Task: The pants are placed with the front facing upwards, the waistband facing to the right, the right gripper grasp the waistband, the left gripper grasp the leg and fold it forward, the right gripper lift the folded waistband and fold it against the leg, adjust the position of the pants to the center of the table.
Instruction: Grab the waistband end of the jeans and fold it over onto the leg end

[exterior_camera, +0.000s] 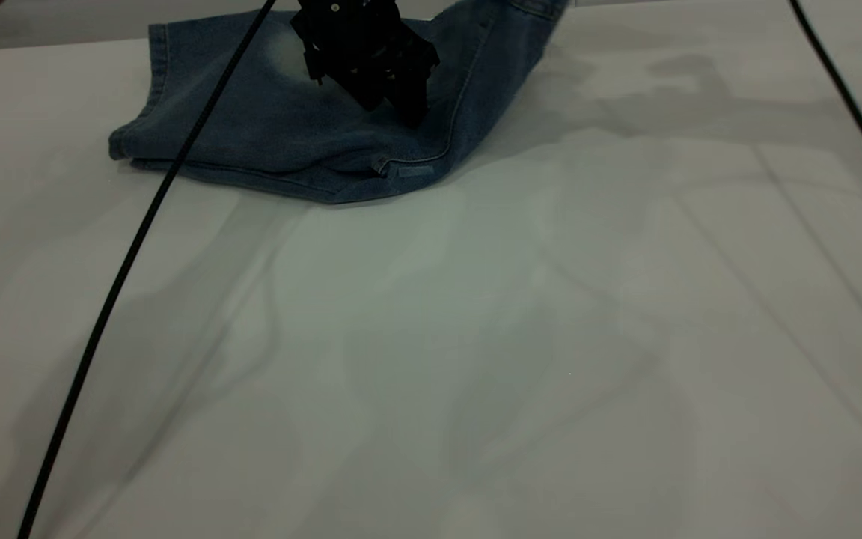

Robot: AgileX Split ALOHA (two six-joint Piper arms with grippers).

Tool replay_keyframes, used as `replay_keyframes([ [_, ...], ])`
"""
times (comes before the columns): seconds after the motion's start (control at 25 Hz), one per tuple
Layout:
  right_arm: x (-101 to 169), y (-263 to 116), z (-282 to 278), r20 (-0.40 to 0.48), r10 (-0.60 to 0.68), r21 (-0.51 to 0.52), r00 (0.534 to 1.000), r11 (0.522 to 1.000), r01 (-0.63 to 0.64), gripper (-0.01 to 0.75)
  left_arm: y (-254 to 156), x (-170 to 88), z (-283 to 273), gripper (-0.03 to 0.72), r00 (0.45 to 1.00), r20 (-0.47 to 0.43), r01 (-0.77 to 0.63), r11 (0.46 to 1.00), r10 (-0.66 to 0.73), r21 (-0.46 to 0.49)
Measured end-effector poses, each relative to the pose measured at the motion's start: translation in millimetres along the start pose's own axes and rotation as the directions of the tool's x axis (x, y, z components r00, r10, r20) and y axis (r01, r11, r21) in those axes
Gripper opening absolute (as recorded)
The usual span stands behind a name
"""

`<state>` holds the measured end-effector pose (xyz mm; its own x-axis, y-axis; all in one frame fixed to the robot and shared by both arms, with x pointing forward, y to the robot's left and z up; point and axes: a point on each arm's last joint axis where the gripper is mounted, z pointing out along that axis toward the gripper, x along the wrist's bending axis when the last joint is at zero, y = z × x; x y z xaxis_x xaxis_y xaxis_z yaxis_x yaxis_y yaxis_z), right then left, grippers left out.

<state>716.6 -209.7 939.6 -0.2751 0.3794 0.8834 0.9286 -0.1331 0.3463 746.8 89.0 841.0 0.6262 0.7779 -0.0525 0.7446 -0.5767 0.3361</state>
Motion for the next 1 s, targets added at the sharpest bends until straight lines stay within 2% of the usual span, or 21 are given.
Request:
replay_keyframes([
  [0.24, 9, -7, 20, -0.019, -0.01, 0.037, 1.0, 0.999, 0.011, 0.045, 0, -1, -7, 0.481, 1.0, 0.01, -0.002, 1.0, 0.002, 0.021],
  [0.44, 8, -6, 19, -0.013, -0.009, 0.031, 1.0, 0.999, 0.01, 0.045, 8, -5, -42, 0.481, 1.0, 0.021, -0.022, 0.999, 0.021, 0.048],
  [0.64, 9, -5, 19, -0.014, -0.011, 0.029, 1.0, 1.0, 0.011, 0.045, 16, 2, -77, 0.481, 0.995, -0.068, -0.065, 0.996, 0.07, 0.069],
  [0.8, 10, -6, 19, -0.019, -0.005, 0.034, 1.0, 0.999, 0.006, 0.045, 10, 20, -79, 0.481, 0.985, -0.168, -0.032, 0.994, 0.049, 0.101],
  [1.0, 10, -6, 19, -0.02, -0.005, 0.036, 1.0, 0.999, 0.006, 0.044, 2, 44, -82, 0.481, 0.981, -0.193, 0.009, 0.994, 0.012, 0.105],
])
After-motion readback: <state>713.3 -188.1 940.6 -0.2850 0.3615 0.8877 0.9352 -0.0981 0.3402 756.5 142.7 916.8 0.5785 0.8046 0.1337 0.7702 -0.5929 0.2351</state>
